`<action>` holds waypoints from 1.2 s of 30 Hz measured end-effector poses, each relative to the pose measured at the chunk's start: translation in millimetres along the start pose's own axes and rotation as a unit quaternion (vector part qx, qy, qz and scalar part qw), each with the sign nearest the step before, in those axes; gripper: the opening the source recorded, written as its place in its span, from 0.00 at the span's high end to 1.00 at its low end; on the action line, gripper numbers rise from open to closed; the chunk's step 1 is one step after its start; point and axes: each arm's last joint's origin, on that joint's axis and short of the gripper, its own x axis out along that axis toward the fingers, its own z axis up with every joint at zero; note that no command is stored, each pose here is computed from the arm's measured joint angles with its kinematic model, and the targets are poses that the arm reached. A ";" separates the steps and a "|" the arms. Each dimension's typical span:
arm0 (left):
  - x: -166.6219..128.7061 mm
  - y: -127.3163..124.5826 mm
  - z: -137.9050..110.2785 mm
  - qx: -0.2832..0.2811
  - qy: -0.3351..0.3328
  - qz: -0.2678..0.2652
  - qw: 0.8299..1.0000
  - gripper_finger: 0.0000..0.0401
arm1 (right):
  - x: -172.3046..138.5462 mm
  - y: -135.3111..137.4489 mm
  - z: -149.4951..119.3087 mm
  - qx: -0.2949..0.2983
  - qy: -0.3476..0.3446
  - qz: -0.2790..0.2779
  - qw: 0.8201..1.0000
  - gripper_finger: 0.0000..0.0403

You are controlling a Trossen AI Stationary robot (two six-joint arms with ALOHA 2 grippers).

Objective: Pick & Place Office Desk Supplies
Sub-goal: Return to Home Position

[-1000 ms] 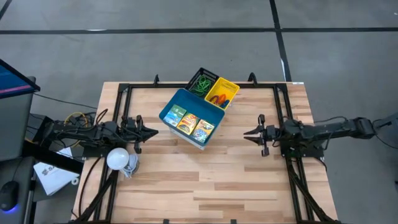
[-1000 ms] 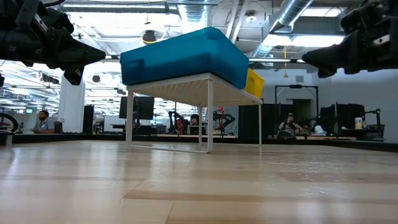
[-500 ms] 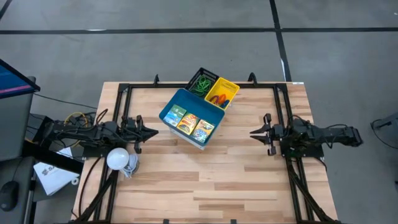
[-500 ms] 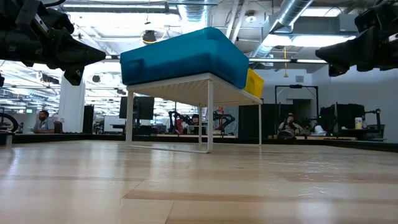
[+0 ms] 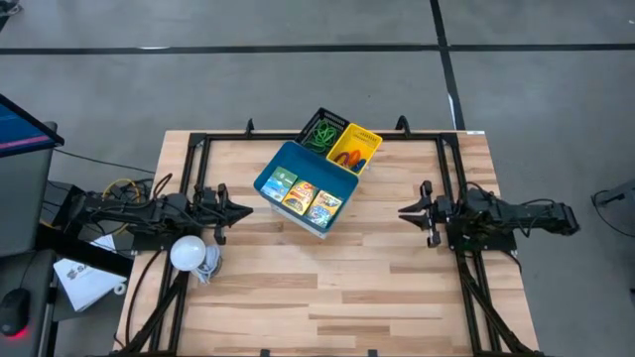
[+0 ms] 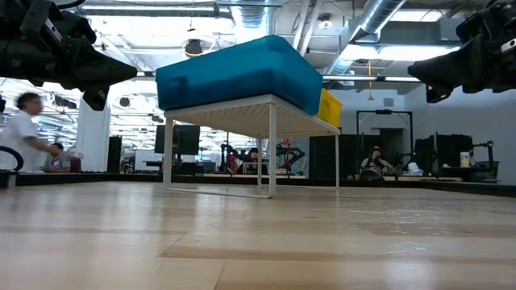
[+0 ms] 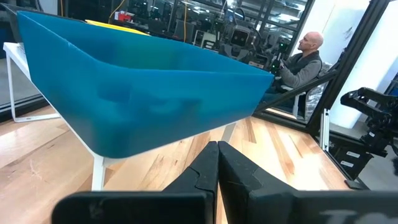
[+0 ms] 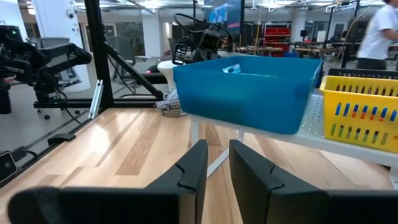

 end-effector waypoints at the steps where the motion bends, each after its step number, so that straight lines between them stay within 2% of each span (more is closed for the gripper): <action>1: 0.0 0.0 0.0 0.000 0.000 0.000 1.000 1.00 | 0.3 0.0 -0.4 0.000 0.003 0.000 1.000 0.84; 36: 0.0 0.0 0.0 0.000 0.000 0.000 1.000 1.00 | 0.9 0.0 -1.3 0.000 0.008 0.000 1.000 0.84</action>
